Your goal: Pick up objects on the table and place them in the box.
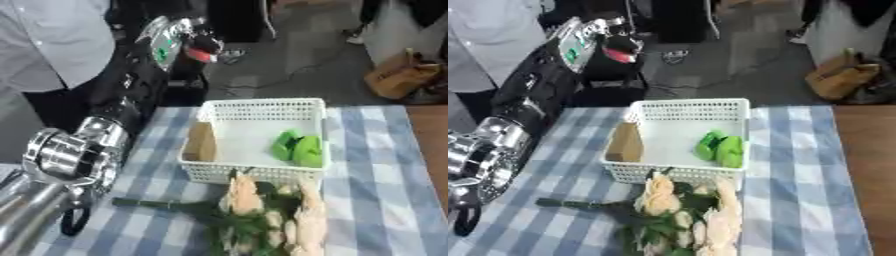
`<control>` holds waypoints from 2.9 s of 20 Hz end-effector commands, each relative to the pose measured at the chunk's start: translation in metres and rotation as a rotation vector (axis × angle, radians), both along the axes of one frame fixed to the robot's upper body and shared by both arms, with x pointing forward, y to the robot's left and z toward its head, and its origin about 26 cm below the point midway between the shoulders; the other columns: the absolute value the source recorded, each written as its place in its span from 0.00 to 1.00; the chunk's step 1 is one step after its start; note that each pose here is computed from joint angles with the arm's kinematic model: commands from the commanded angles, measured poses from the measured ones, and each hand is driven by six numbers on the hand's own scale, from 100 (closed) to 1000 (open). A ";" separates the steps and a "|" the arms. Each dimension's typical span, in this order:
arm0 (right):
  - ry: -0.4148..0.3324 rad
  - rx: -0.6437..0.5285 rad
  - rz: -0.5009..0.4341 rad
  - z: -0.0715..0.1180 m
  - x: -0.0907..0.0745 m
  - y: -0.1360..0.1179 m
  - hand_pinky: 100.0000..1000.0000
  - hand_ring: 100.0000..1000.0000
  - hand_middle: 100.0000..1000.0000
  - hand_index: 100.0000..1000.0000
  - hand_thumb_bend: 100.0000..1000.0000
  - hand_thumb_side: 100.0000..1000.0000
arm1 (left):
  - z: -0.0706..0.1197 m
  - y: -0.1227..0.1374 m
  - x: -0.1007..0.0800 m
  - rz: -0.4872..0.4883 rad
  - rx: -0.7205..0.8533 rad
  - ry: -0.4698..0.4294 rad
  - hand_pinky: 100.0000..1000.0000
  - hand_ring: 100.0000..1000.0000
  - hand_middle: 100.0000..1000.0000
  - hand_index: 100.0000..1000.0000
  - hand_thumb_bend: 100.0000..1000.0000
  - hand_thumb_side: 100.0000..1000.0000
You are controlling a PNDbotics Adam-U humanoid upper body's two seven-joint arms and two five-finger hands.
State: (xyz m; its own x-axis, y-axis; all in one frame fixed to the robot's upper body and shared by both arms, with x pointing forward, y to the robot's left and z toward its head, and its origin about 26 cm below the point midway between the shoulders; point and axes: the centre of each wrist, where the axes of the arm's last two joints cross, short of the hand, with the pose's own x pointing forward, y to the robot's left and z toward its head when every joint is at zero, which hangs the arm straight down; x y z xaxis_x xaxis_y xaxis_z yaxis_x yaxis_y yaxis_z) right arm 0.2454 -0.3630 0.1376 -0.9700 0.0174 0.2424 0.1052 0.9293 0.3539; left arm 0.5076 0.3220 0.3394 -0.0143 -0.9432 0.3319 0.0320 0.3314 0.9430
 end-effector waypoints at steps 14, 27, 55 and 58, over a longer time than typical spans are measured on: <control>-0.040 0.013 0.012 0.013 -0.002 -0.007 0.62 0.69 0.52 0.55 0.00 0.92 | -0.013 -0.043 -0.001 -0.219 0.211 -0.078 0.00 0.00 0.00 0.16 0.00 0.30; -0.044 0.021 0.017 0.013 -0.002 -0.007 0.63 0.69 0.52 0.55 0.00 0.92 | -0.073 -0.037 0.003 -0.166 0.273 -0.104 0.00 0.00 0.00 0.16 0.00 0.30; -0.048 0.029 0.044 0.016 0.000 -0.007 0.62 0.69 0.52 0.55 0.00 0.93 | -0.109 -0.074 0.010 -0.249 0.382 -0.024 0.91 1.00 1.00 1.00 0.00 0.55; -0.047 0.029 0.044 0.016 0.000 -0.007 0.62 0.69 0.52 0.55 0.00 0.93 | -0.106 -0.073 0.011 -0.286 0.385 0.023 1.00 1.00 1.00 1.00 0.00 0.69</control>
